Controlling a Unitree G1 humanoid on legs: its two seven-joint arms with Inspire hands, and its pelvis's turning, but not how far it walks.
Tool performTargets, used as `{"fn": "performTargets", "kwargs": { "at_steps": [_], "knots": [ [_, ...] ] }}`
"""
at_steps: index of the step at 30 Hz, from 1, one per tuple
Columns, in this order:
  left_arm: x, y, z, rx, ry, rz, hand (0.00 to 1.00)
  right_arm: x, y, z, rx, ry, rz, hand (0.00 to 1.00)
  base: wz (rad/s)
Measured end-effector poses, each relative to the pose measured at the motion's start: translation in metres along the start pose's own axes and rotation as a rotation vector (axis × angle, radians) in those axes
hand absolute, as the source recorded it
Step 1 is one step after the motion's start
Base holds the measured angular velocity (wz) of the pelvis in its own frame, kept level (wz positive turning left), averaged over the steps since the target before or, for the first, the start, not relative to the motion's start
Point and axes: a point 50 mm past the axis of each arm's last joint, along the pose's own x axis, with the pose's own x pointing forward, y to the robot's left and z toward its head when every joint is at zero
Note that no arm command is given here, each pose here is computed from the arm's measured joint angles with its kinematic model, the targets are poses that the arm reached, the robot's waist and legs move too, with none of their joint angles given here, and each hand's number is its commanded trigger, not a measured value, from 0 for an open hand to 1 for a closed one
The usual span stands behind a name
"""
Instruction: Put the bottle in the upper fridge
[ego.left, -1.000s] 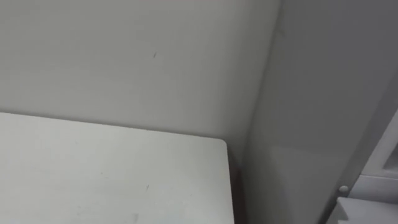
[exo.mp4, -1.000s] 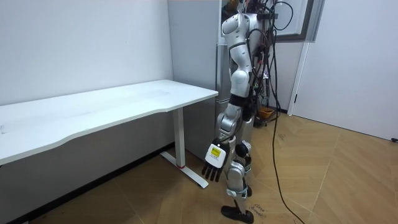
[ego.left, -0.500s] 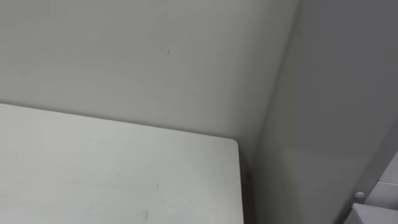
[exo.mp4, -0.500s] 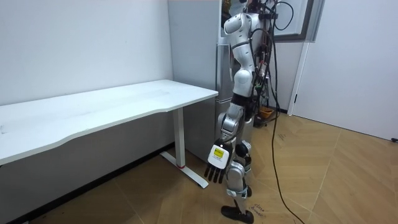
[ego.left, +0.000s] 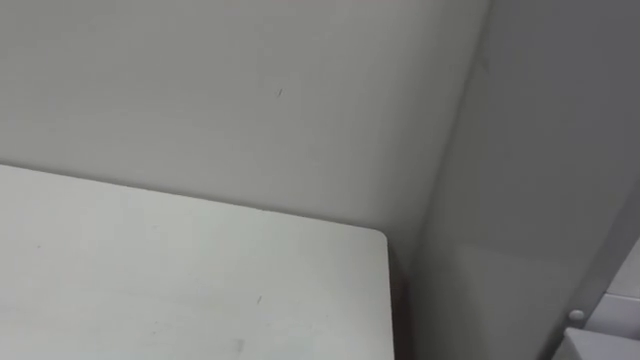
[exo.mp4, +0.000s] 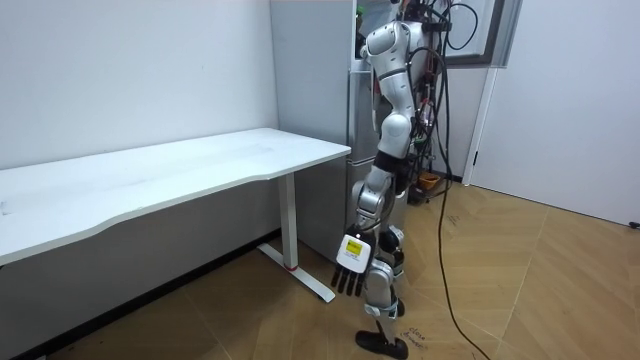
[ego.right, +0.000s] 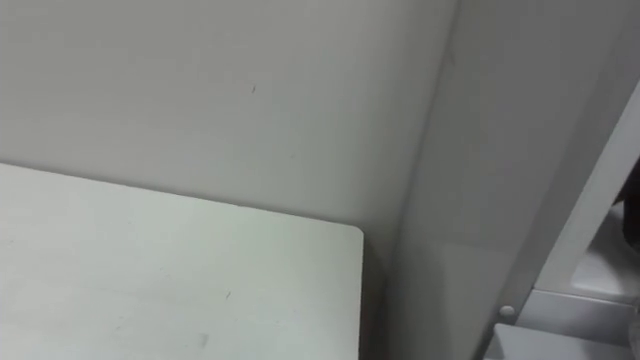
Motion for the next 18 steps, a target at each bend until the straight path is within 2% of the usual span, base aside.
{"fn": "performTargets", "kwargs": {
  "at_steps": [18],
  "knots": [
    [-0.0015, 0.0055, -0.0052, 0.004, 0.026, 0.004, 0.0, 0.0009, 0.0021, -0.0057, -0.041, 0.054, 0.071, 0.0, 0.0]
  ]
}}
